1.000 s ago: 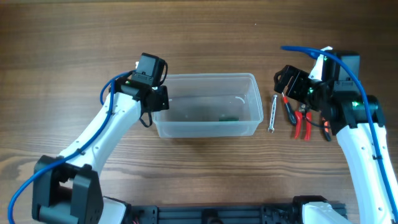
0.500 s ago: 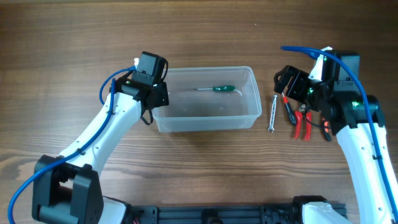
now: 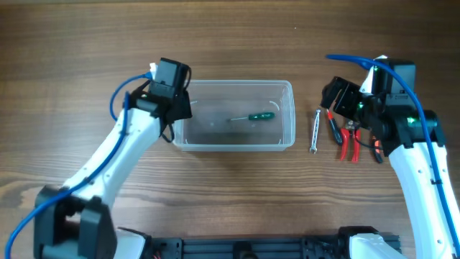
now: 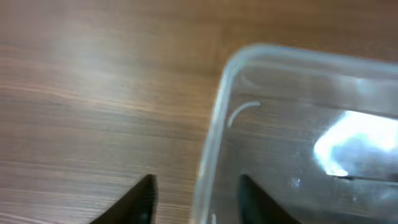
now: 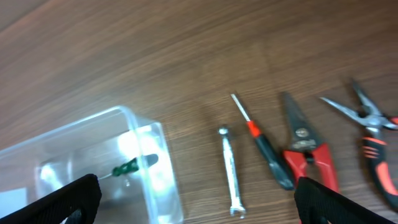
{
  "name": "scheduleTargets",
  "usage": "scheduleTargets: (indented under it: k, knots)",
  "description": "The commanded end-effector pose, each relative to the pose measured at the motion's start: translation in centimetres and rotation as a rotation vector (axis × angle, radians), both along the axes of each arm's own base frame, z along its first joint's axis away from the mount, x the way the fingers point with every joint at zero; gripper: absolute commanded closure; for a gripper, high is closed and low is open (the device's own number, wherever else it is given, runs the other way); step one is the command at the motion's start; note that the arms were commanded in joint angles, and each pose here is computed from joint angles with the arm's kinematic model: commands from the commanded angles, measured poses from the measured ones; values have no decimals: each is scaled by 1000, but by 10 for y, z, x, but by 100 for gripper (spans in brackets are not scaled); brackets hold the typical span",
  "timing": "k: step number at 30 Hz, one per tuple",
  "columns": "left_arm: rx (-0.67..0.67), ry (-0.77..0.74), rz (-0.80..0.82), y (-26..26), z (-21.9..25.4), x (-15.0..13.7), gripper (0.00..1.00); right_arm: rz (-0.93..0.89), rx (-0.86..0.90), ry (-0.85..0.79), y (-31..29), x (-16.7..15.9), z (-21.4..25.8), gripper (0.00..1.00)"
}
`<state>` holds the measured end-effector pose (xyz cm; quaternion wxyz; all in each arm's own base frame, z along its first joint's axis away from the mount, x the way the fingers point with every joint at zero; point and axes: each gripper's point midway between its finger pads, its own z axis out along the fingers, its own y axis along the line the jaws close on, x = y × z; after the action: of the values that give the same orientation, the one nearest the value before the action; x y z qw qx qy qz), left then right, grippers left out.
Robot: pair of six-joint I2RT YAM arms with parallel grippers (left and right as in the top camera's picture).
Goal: Pack container
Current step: 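Slide the container right to the table center and release it, then grasp the orange-black pliers with the right gripper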
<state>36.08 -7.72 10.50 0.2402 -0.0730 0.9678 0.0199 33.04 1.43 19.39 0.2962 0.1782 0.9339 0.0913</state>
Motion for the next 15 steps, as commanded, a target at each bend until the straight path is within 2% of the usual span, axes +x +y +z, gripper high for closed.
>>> scheduleTargets:
  k: [1,2,5,9,15]
  knots:
    - [-24,-186,101,39,67,6,39,-67,-81,15,-33,0,-4,0]
    - [-32,-232,144,55,83,4,32,-106,-81,17,-45,-1,-4,0]
    - [-61,-348,278,99,123,-9,0,-240,-79,20,-89,-8,-4,0]
    - [-57,-368,350,125,135,-28,0,-351,-66,54,-124,-22,-10,0]
    - [-51,-351,364,130,133,-32,0,-429,-181,300,-149,-54,-51,2]
